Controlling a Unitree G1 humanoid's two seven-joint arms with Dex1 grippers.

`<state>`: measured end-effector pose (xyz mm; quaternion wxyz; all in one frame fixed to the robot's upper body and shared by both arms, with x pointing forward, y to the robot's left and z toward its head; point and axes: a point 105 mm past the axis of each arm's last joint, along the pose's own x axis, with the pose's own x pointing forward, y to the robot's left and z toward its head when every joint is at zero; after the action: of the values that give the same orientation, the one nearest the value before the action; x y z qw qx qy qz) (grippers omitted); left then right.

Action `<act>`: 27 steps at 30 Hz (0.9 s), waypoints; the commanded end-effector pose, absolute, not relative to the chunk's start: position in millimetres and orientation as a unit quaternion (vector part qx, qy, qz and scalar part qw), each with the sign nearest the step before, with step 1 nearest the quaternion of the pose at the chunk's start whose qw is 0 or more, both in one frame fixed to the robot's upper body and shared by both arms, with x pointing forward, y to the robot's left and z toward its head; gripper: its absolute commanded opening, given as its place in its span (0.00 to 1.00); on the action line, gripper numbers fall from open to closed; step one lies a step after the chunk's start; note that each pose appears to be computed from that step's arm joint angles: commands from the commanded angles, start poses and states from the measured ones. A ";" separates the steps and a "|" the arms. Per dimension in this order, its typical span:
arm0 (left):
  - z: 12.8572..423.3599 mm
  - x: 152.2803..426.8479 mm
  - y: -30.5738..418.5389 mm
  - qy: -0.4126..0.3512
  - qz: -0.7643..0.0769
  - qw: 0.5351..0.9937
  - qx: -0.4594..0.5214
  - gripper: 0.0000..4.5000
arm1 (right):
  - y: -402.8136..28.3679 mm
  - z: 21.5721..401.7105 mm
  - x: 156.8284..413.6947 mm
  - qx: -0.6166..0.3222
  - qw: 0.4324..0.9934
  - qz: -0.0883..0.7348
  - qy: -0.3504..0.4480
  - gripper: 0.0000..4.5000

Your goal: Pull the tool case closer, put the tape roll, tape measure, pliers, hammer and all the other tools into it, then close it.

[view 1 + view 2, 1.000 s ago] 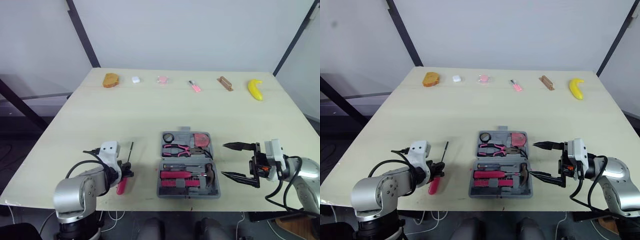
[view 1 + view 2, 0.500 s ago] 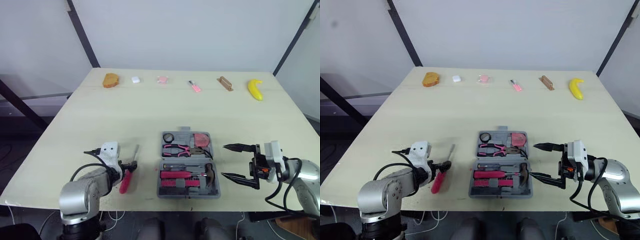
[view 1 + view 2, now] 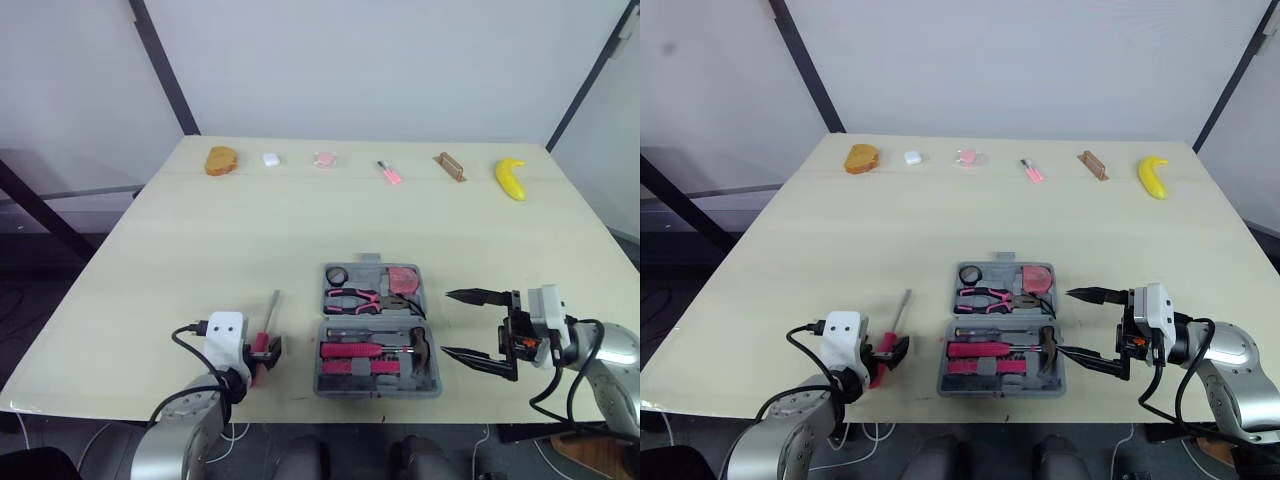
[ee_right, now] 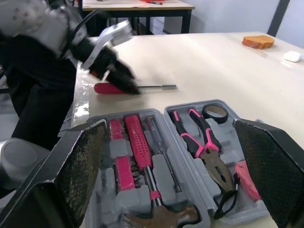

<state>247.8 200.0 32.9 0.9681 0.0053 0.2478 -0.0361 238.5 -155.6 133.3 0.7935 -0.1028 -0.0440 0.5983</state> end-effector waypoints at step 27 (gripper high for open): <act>36.8 258.2 202.7 0.185 -0.078 0.976 0.078 0.14 | -149.3 144.5 237.1 -0.110 0.783 0.608 -0.072 1.00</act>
<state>255.8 198.3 27.4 0.9742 0.0594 0.2061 -0.0701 239.0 -151.2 133.3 0.7903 -0.1002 -0.0484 0.6025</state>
